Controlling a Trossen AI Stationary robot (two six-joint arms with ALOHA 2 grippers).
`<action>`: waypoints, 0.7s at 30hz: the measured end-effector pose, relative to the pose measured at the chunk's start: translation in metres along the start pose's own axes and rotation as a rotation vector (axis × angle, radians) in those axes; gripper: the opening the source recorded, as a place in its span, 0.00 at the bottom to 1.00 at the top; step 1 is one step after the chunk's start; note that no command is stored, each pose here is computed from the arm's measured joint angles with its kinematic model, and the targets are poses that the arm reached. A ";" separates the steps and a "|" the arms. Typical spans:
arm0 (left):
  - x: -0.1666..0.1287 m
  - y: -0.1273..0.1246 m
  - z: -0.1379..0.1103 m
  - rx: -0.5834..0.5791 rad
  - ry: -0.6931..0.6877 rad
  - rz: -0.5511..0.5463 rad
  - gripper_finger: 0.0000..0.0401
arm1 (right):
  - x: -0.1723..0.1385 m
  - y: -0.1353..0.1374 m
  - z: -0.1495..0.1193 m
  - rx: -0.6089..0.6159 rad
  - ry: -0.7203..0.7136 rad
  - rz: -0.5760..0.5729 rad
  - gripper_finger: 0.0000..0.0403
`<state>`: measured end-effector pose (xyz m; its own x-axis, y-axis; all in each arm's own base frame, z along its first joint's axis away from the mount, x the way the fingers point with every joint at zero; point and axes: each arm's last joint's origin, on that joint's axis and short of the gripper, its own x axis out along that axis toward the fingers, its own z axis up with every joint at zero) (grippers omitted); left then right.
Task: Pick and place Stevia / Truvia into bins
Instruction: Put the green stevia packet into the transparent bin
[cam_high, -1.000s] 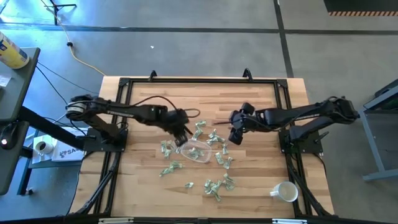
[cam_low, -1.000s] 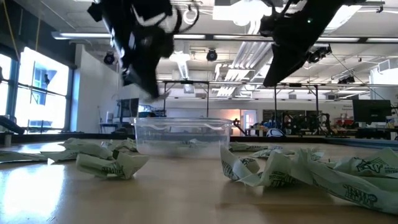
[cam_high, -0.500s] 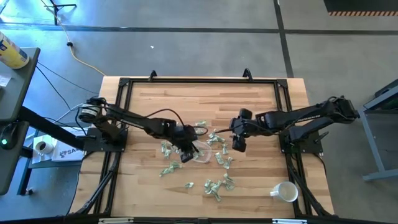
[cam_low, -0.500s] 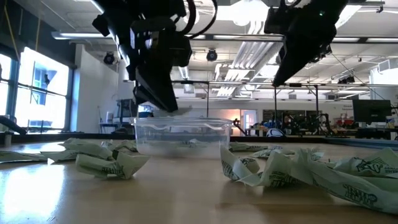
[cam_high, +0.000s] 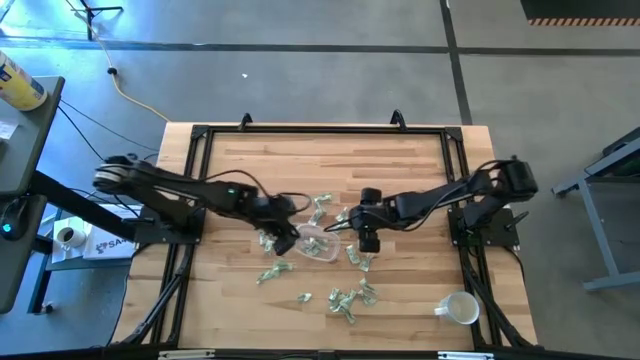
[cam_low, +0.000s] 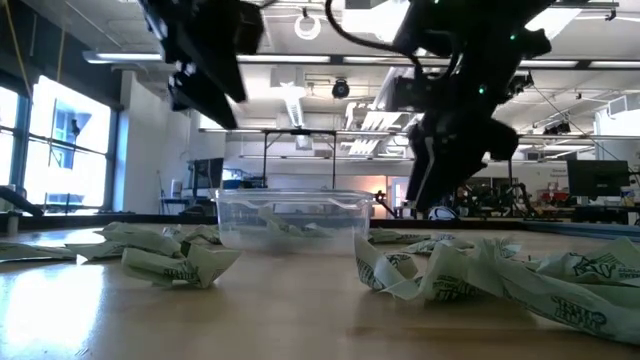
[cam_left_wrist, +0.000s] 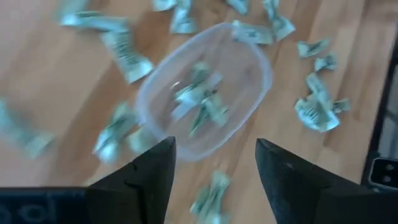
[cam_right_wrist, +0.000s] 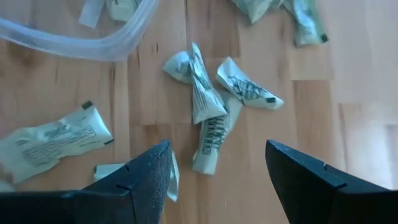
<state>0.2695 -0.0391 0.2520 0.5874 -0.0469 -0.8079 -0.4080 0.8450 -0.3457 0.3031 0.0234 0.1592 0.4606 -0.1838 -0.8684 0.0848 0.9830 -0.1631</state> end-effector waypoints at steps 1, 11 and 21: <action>-0.009 0.002 -0.003 -0.009 -0.001 0.023 0.61 | 0.004 0.000 -0.001 0.000 0.011 0.002 0.62; -0.076 0.023 -0.022 -0.045 -0.070 0.113 0.45 | 0.037 -0.011 -0.002 0.121 0.049 0.107 0.52; -0.110 0.038 -0.034 -0.043 -0.130 0.151 0.34 | 0.047 -0.039 -0.005 0.215 0.078 0.104 0.13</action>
<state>0.1649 -0.0200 0.3116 0.6018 0.1503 -0.7844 -0.5259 0.8137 -0.2476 0.3175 -0.0236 0.1223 0.4079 -0.0726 -0.9101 0.2306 0.9727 0.0257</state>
